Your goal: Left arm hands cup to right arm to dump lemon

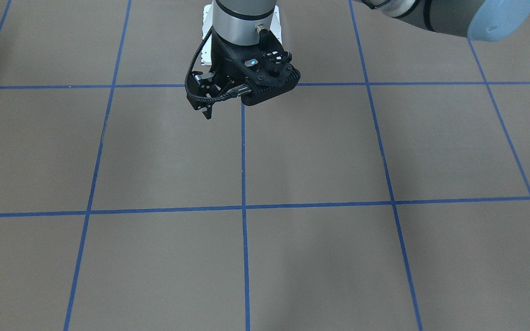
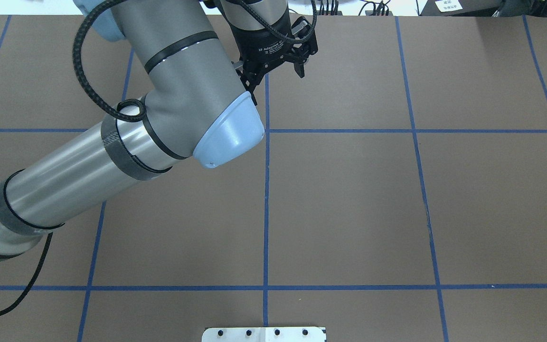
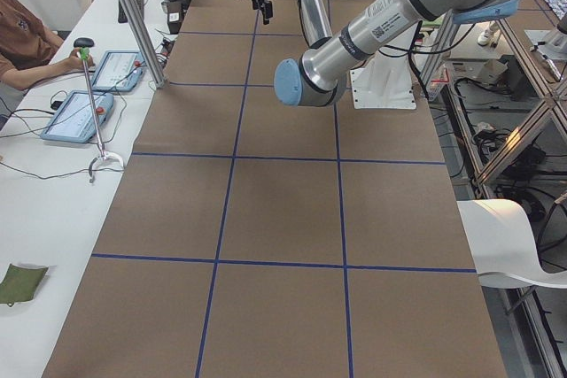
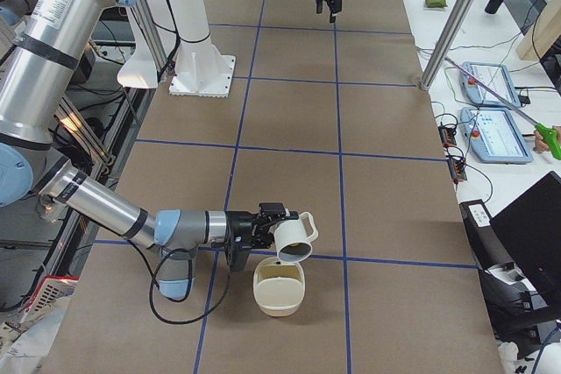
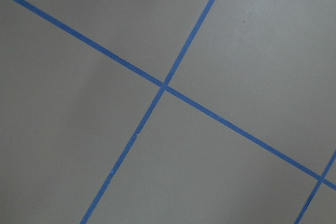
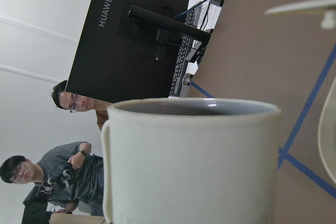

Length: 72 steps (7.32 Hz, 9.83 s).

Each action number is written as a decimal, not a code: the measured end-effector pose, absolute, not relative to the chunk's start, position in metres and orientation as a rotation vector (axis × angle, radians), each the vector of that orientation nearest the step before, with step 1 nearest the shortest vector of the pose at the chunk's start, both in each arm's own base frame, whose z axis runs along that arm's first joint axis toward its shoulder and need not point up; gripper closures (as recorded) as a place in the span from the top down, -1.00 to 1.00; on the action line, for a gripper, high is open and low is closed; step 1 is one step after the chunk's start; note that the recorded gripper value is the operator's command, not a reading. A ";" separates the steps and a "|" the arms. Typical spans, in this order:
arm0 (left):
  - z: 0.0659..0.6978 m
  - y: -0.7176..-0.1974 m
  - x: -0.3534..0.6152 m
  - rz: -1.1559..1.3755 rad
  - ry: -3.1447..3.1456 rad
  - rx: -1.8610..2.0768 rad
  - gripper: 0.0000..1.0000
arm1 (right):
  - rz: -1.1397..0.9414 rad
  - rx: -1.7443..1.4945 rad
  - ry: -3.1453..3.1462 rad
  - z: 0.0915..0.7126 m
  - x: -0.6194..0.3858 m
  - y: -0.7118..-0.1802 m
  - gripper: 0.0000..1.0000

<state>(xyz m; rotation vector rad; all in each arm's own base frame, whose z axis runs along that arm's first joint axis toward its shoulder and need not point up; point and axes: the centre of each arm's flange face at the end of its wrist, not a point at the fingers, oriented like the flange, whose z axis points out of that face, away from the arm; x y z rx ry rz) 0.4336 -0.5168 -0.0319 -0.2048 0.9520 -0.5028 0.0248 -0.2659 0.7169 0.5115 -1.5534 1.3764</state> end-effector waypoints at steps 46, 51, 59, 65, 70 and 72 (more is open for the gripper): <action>-0.005 -0.528 0.487 -0.474 0.824 -0.280 0.43 | 0.658 1.279 -0.568 0.191 -0.616 -0.379 -0.34; -0.006 -0.528 0.486 -0.471 0.826 -0.292 0.29 | 0.665 1.299 -0.556 0.196 -0.614 -0.379 -0.30; 0.002 -0.531 0.485 -0.484 0.811 -0.291 -0.40 | 0.669 1.301 -0.559 0.199 -0.609 -0.378 -0.28; -0.001 -0.530 0.484 -0.484 0.811 -0.292 -1.00 | 0.662 1.295 -0.565 0.199 -0.609 -0.373 1.00; -0.025 -0.531 0.433 -0.497 0.896 -0.237 -1.00 | 0.591 1.261 -0.534 0.236 -0.613 -0.362 1.00; 0.002 -0.529 0.398 -0.453 0.922 -0.178 -1.00 | 0.498 1.121 -0.559 0.239 -0.573 -0.384 1.00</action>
